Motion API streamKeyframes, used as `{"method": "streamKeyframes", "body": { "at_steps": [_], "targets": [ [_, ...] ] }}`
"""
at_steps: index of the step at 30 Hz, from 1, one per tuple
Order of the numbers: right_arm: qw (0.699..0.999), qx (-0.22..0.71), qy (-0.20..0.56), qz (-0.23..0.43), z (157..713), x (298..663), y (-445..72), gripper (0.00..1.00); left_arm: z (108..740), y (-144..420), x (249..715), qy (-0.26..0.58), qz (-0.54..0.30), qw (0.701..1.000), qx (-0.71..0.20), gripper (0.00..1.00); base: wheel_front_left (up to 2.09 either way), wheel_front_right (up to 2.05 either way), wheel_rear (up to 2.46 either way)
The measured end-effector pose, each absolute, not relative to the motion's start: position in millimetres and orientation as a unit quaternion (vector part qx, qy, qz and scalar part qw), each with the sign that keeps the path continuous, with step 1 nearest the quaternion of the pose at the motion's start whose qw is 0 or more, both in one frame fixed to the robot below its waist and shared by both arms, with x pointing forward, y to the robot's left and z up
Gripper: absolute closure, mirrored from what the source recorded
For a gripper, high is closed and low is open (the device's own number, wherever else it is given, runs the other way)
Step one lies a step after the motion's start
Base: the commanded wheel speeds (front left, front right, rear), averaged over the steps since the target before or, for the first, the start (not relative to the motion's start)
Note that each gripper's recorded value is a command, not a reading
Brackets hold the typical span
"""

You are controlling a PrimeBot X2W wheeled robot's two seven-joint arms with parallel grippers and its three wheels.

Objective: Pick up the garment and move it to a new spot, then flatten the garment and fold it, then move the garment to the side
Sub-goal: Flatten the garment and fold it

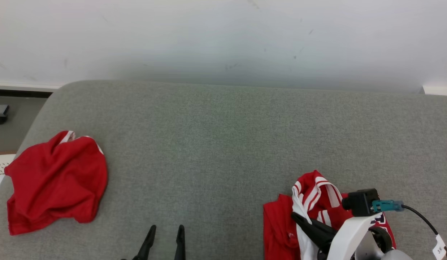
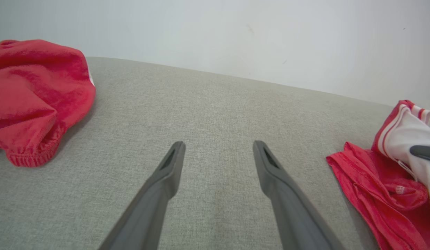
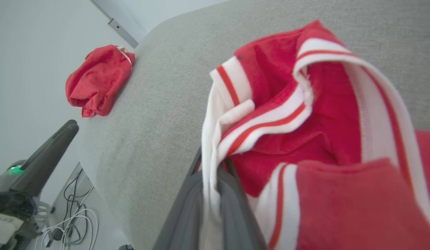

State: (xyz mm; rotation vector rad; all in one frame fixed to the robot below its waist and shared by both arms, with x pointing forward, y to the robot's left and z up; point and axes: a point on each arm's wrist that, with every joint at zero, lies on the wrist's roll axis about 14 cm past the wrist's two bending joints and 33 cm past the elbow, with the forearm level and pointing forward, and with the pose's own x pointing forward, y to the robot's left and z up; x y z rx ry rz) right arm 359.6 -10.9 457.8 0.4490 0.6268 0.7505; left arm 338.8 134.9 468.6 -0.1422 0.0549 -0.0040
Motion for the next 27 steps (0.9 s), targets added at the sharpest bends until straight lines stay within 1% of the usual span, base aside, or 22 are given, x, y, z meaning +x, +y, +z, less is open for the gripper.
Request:
{"method": "streamKeyframes", "body": {
  "at_steps": [6, 7, 8, 9, 15, 18, 19, 20, 23, 27],
  "targets": [
    [0.857, 0.21, 0.293, 0.367, 460, 361, 3, 1.0, 469, 132, 343, 0.027, -0.007, 0.997, -0.07, 0.0, 0.0, 0.0, 0.0],
    [0.858, 0.212, 0.288, 0.368, 462, 363, 5, 0.77, 468, 132, 343, 0.028, -0.007, 0.997, -0.07, 0.0, 0.0, 0.0, 0.0],
    [0.859, 0.215, 0.282, 0.369, 465, 364, 7, 0.25, 468, 133, 343, 0.028, -0.007, 0.997, -0.069, 0.0, 0.0, 0.0, 0.0],
    [0.859, 0.219, 0.276, 0.37, 467, 364, 10, 0.0, 468, 133, 342, 0.028, -0.006, 0.997, -0.069, 0.0, 0.0, 0.0, 0.0],
    [0.855, 0.277, 0.204, 0.388, 510, 367, 31, 0.0, 469, 134, 341, 0.027, -0.006, 0.997, -0.068, 0.0, 0.0, 0.0, 0.0],
    [0.859, 0.292, 0.158, 0.389, 534, 369, 27, 0.0, 468, 133, 340, 0.027, -0.009, 0.997, -0.066, 0.0, 0.0, 0.0, 0.0],
    [0.859, 0.292, 0.158, 0.389, 534, 369, 27, 0.0, 468, 133, 340, 0.027, -0.009, 0.997, -0.066, 0.0, 0.0, 0.0, 0.0],
    [0.862, 0.298, 0.142, 0.385, 541, 371, 22, 0.0, 468, 132, 340, 0.027, -0.011, 0.998, -0.064, 0.0, 0.0, 0.0, 0.0],
    [0.878, 0.302, 0.087, 0.361, 561, 377, -2, 0.0, 472, 132, 340, 0.02, -0.013, 0.998, -0.062, 0.0, 0.0, 0.0, 0.0],
    [0.917, 0.263, 0.02, 0.3, 571, 385, -56, 0.0, 476, 131, 339, 0.013, -0.018, 0.998, -0.06, 0.0, 0.0, 0.0, 0.0]
  ]
}}
